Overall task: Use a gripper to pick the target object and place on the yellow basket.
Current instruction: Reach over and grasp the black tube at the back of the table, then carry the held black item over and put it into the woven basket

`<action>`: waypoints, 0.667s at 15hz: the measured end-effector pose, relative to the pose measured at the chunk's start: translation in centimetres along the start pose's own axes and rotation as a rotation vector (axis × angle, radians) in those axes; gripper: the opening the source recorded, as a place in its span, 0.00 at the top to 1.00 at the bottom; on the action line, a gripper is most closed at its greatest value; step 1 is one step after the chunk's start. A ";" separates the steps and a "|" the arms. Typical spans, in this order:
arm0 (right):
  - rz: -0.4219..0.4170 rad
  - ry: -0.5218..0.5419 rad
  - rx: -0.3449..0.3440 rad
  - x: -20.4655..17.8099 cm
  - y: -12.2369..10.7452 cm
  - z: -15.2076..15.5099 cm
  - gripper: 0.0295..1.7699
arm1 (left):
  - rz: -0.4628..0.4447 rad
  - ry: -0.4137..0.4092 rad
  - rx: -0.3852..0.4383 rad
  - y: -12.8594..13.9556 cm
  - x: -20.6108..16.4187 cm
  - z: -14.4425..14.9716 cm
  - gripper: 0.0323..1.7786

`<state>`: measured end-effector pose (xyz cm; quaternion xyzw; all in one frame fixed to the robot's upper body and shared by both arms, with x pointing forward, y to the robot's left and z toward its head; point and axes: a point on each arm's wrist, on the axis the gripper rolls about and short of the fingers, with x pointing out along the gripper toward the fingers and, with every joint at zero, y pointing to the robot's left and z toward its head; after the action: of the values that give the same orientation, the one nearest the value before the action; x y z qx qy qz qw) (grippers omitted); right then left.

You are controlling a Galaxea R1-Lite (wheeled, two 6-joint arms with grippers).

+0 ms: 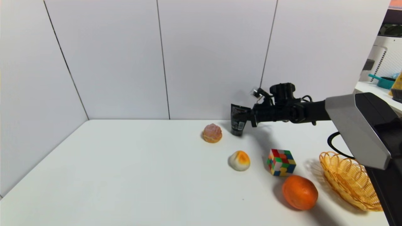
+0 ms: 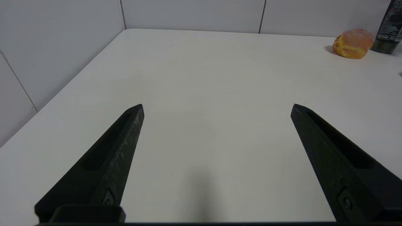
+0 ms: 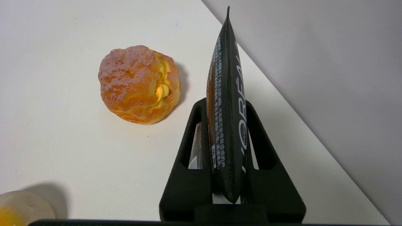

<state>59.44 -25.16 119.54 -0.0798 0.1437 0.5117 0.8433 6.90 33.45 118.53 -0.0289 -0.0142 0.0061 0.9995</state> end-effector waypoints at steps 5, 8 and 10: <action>-0.004 0.003 0.010 -0.4 0.2 0.5 0.86 | 0.000 0.000 0.000 0.0 0.0 0.0 0.05; -0.018 -0.023 -0.011 -2.1 0.8 2.9 0.86 | 0.000 0.000 0.000 0.0 0.0 0.0 0.05; -0.038 -0.048 -0.009 -4.3 1.8 5.3 0.86 | 0.000 0.000 0.000 0.0 0.0 0.0 0.05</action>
<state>56.88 -26.41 125.97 -0.0742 0.1197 0.4981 0.8556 6.90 33.45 118.52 -0.0291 -0.0140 0.0063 0.9995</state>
